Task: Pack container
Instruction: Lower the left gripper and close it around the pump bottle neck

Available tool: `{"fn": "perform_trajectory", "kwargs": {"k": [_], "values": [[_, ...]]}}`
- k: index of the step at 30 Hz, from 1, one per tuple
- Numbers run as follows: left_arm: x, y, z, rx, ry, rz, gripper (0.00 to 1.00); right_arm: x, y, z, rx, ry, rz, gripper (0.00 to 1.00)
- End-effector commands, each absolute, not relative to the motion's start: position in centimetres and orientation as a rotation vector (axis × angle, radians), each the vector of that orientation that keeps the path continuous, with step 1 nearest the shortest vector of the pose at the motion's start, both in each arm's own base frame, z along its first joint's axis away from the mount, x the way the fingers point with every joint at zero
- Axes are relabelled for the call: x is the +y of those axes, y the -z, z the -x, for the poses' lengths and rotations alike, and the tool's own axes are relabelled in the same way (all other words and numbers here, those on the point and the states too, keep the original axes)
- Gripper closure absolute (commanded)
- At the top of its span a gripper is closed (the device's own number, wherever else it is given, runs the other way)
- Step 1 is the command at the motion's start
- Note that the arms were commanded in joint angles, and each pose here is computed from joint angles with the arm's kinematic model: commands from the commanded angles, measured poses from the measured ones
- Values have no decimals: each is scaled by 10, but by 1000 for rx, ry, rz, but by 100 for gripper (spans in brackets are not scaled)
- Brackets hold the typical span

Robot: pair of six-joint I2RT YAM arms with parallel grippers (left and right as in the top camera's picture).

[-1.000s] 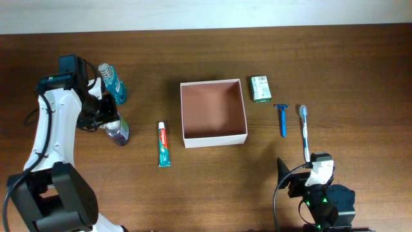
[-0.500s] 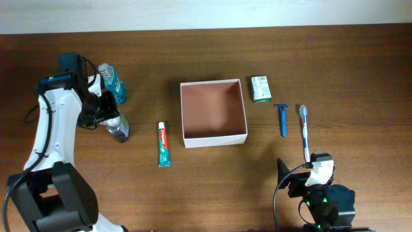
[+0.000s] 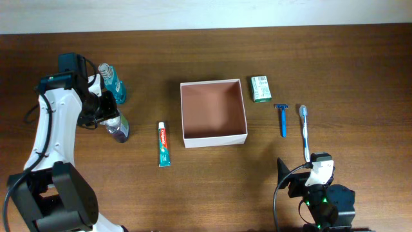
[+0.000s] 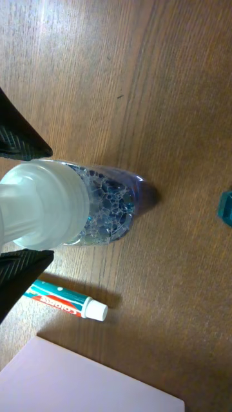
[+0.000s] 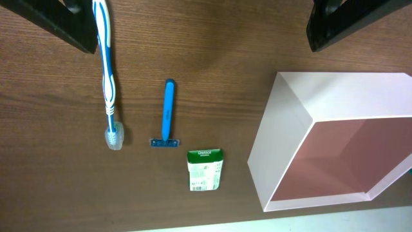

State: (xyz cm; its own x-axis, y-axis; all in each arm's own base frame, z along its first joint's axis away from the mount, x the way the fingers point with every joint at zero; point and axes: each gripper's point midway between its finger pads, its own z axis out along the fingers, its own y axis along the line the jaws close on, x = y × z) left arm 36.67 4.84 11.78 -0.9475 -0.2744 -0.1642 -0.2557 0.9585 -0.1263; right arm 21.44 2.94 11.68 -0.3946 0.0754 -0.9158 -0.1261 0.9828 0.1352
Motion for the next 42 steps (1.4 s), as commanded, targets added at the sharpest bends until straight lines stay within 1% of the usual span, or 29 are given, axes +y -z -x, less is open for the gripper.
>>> {"fn": "perform_trajectory", "kwargs": {"k": [1,6,7,8,12,33,37,40,42], "values": [[53,-124,-373,2908,123,397,54,32,-114,-214,1971,-234,40,1],[54,-135,-379,2885,121,392,54,32,-114,-214,1971,-234,40,1],[54,-137,-379,2881,120,391,55,32,-114,-214,1971,-234,40,1],[55,-138,-380,2877,119,390,54,32,-114,-214,1971,-234,40,2],[55,-143,-382,2871,119,388,54,32,-114,-214,1971,-234,40,2],[52,-142,-373,2909,133,395,55,32,-114,-214,1971,-234,40,1],[45,-142,-371,2915,186,392,54,32,-114,-214,1971,-234,40,1],[45,-141,-369,2923,187,394,48,32,-114,-214,1971,-234,40,1],[45,-141,-368,2929,188,395,47,32,-114,-214,1971,-234,40,1]]}}
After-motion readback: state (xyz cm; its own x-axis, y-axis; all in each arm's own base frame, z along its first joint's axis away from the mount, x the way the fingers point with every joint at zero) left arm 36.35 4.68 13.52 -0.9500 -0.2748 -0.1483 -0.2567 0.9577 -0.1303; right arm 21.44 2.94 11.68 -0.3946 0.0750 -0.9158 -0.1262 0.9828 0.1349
